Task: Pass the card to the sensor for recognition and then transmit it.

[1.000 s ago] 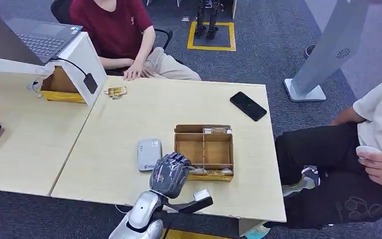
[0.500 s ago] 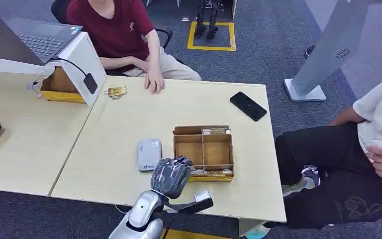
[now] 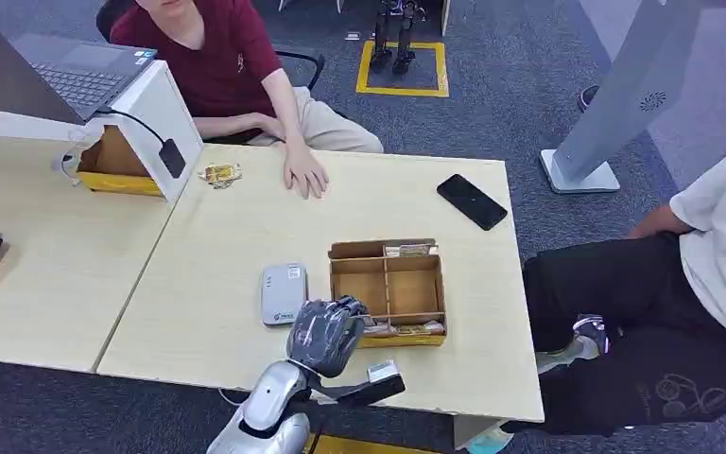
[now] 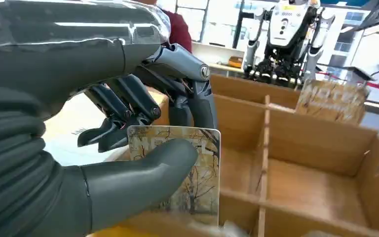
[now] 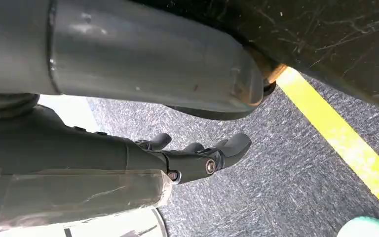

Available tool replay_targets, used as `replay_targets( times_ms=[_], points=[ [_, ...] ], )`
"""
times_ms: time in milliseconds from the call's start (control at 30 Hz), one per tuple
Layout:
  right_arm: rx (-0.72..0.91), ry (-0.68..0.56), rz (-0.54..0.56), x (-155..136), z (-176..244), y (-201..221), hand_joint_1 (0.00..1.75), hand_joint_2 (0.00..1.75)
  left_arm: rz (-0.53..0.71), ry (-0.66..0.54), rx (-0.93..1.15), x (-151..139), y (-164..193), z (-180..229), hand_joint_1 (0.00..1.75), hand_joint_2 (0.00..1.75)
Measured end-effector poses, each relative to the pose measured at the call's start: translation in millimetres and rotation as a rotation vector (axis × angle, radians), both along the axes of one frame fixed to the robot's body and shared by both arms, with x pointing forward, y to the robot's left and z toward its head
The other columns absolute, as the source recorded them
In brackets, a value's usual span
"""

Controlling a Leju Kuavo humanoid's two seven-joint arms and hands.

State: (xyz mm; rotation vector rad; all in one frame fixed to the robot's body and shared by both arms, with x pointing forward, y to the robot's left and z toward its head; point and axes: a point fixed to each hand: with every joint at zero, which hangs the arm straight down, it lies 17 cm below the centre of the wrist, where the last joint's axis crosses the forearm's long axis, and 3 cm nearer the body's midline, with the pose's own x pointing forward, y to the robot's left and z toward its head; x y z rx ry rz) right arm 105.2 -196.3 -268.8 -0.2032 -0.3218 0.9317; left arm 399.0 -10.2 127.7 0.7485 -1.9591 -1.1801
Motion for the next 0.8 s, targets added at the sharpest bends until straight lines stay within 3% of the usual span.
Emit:
replay_targets(
  times_ms=[433, 467, 800],
  points=[
    [-0.001, 0.006, -0.004, -1.1, -0.3, -0.5, 0.00, 0.00, 0.017, -0.074, -0.072, 23.8, 12.7, 70.2, 1.75, 1.75],
    [0.000, 0.008, -0.004, -1.5, -0.4, -0.3, 0.00, 0.00, 0.021, -0.139, -0.107, 51.4, 34.6, 128.4, 1.75, 1.75],
    [0.007, 0.015, 0.007, -2.7, -0.5, 1.8, 0.00, 0.00, 0.179, -0.344, -0.044, 132.3, 124.8, 280.0, 1.75, 1.75]
  ],
)
